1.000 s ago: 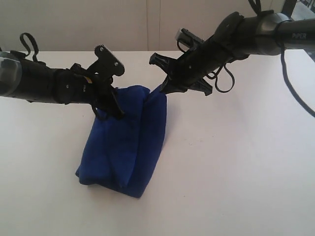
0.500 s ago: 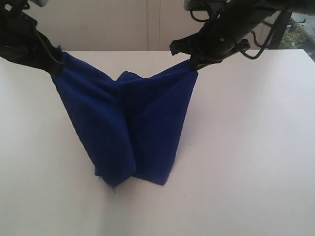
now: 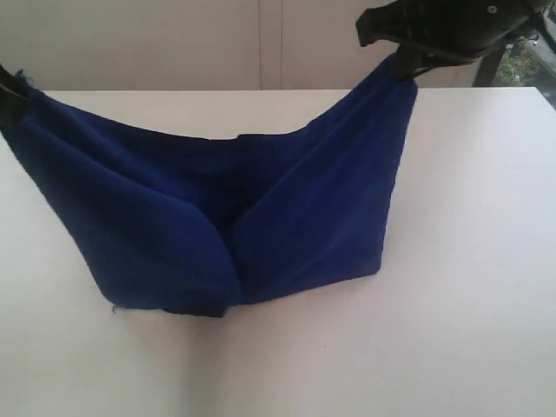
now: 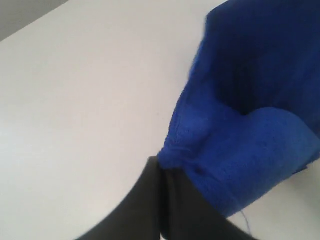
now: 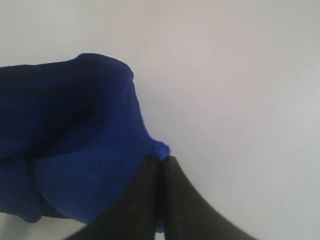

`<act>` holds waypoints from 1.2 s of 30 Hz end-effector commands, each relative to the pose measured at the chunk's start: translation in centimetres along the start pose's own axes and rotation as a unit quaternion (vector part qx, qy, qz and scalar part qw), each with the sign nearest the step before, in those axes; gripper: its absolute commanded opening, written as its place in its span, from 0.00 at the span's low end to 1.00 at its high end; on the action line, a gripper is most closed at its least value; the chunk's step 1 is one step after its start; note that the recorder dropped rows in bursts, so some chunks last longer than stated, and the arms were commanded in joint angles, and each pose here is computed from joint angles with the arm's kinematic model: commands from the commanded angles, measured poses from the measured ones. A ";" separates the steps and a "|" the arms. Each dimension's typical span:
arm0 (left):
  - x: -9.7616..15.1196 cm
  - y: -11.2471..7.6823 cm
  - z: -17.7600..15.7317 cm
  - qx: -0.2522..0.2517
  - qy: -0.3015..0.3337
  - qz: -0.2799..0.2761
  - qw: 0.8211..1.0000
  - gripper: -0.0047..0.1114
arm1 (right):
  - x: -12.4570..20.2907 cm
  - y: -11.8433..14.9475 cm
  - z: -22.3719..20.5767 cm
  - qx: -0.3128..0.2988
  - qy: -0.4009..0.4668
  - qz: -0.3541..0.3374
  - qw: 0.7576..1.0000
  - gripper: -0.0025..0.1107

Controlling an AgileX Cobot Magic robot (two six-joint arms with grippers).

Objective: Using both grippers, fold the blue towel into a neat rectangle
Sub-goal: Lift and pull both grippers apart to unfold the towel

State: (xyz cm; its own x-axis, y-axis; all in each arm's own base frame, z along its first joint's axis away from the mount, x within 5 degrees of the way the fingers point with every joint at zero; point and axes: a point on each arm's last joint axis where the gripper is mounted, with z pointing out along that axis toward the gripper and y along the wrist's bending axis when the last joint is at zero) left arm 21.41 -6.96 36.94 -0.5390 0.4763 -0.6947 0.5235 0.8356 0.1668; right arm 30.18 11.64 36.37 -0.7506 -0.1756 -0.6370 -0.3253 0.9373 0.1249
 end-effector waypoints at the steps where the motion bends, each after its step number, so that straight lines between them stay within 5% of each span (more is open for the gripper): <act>1: 1.1 0.5 -1.9 -0.047 0.029 -0.040 0.998 0.04 | 1.6 -0.8 -3.1 0.041 -0.021 0.006 0.999 0.02; 25: 7.5 -1.6 -14.2 -0.112 -0.020 -0.148 0.982 0.04 | 11.8 -0.4 -20.9 0.037 -0.208 0.045 0.976 0.02; 28: 6.7 -0.8 -10.4 -0.109 0.041 -0.157 0.981 0.04 | 10.9 -2.2 -16.2 0.120 -0.155 0.076 0.978 0.02; 36: 5.5 1.3 10.6 -0.107 0.032 -0.118 0.987 0.04 | 8.2 -5.3 3.0 0.224 -0.071 0.041 0.971 0.02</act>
State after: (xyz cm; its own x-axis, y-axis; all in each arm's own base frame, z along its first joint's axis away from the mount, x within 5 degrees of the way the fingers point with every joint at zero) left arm 23.55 -5.43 27.86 -0.7140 0.2666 -0.6474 0.2269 0.9629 0.1463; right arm 24.91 5.74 30.20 -0.6885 -0.0605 -0.7227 0.0209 0.9944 -0.1033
